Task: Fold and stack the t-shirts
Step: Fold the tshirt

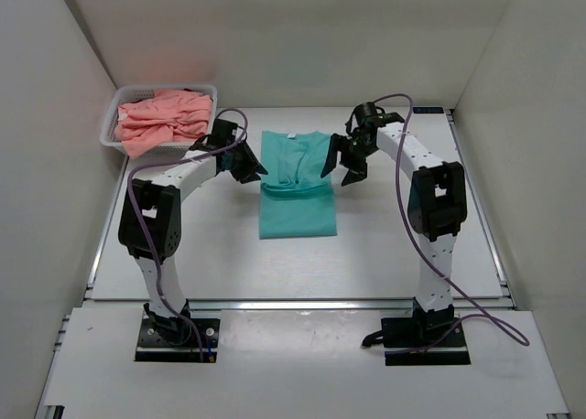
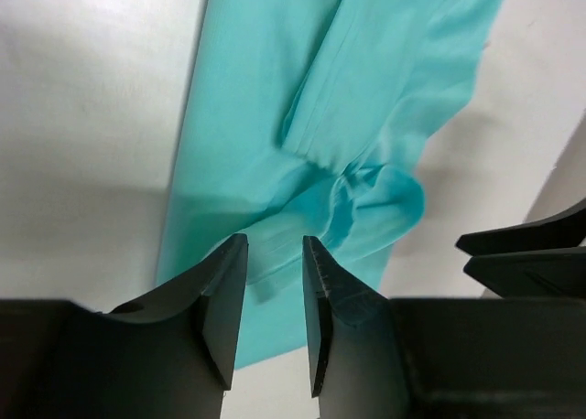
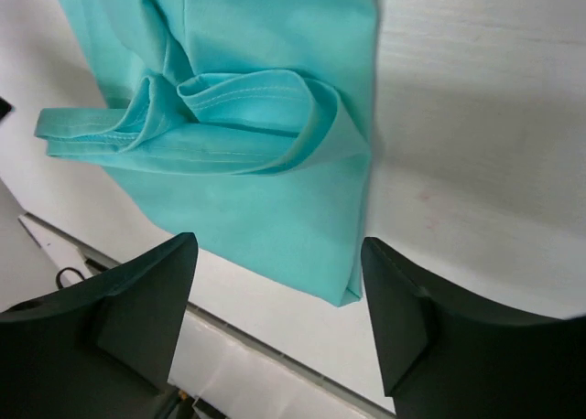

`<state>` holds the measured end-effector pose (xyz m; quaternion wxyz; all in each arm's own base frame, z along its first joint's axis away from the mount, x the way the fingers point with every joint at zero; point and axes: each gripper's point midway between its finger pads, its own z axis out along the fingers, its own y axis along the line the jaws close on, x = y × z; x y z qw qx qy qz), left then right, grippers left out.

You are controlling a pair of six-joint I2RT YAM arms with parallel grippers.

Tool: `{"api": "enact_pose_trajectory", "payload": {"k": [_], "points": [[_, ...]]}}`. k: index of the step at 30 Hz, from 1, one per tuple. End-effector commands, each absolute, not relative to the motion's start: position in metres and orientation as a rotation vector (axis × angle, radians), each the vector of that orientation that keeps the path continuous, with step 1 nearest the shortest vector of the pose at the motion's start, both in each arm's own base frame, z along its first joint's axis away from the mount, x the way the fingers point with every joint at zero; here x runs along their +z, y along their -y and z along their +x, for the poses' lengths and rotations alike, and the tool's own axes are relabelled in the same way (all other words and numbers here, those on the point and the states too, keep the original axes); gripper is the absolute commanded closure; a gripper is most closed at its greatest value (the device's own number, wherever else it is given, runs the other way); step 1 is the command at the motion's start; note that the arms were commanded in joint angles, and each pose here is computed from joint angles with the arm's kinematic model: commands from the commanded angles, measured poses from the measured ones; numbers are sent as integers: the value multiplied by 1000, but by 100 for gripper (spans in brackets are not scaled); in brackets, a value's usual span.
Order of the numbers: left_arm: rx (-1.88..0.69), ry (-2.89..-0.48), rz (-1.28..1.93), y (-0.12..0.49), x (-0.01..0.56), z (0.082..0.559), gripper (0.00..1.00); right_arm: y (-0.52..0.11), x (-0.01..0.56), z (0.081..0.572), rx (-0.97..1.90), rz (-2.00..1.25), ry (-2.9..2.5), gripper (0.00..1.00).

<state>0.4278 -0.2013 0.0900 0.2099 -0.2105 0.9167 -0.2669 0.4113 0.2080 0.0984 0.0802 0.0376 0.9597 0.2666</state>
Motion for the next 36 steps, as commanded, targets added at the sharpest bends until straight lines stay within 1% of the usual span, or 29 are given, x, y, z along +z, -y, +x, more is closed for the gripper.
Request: {"api": "enact_pose_trajectory", "payload": {"k": [1, 3, 4, 5, 7, 9, 11, 16, 17, 19, 21, 25, 28, 29, 31, 34, 35, 36], "points": [[-898, -2380, -559, 205, 139, 449, 58, -197, 133, 426, 756, 129, -2746, 29], [-893, -2364, -558, 203, 145, 444, 58, -192, 131, 417, 733, 138, -2749, 23], [-896, -2362, -568, 200, 143, 442, 58, -192, 135, 414, 738, 134, -2734, 22], [-900, -2348, -586, 197, 144, 438, 57, -190, 133, 404, 733, 146, -2746, 22], [-947, -2330, -615, 197, 148, 429, 56, -188, 117, 384, 727, 153, -2780, 22], [-934, -2362, -644, 192, 138, 415, 57, -188, 110, 366, 710, 145, -2800, 22], [-877, -2414, -651, 187, 122, 391, 57, -189, 108, 351, 707, 133, -2791, 21], [-616, -2530, -678, 166, 82, 329, 57, -196, 79, 309, 632, 119, -2843, 27], [-572, -2561, -695, 162, 70, 317, 58, -192, 77, 310, 586, 126, -2830, 28], [-528, -2571, -671, 170, 65, 305, 58, -197, 70, 303, 523, 124, -2836, 32], [-477, -2589, -667, 172, 55, 296, 58, -198, 65, 304, 493, 134, -2829, 33], [-500, -2613, -663, 190, 48, 288, 57, -206, 54, 299, 483, 126, -2851, 34], [-466, -2615, -664, 192, 41, 287, 57, -200, 42, 295, 446, 148, -2871, 34], [-443, -2623, -659, 191, 36, 285, 58, -205, 41, 295, 472, 134, -2865, 35], [-415, -2627, -659, 189, 33, 285, 57, -203, 35, 297, 474, 154, -2872, 35], [-375, -2641, -674, 185, 26, 280, 58, -206, 27, 296, 462, 147, -2896, 38], [-365, -2640, -681, 184, 23, 283, 56, -209, 29, 300, 475, 137, -2881, 38], [-371, -2644, -675, 187, 20, 282, 56, -209, 25, 299, 461, 138, -2893, 39]]}}
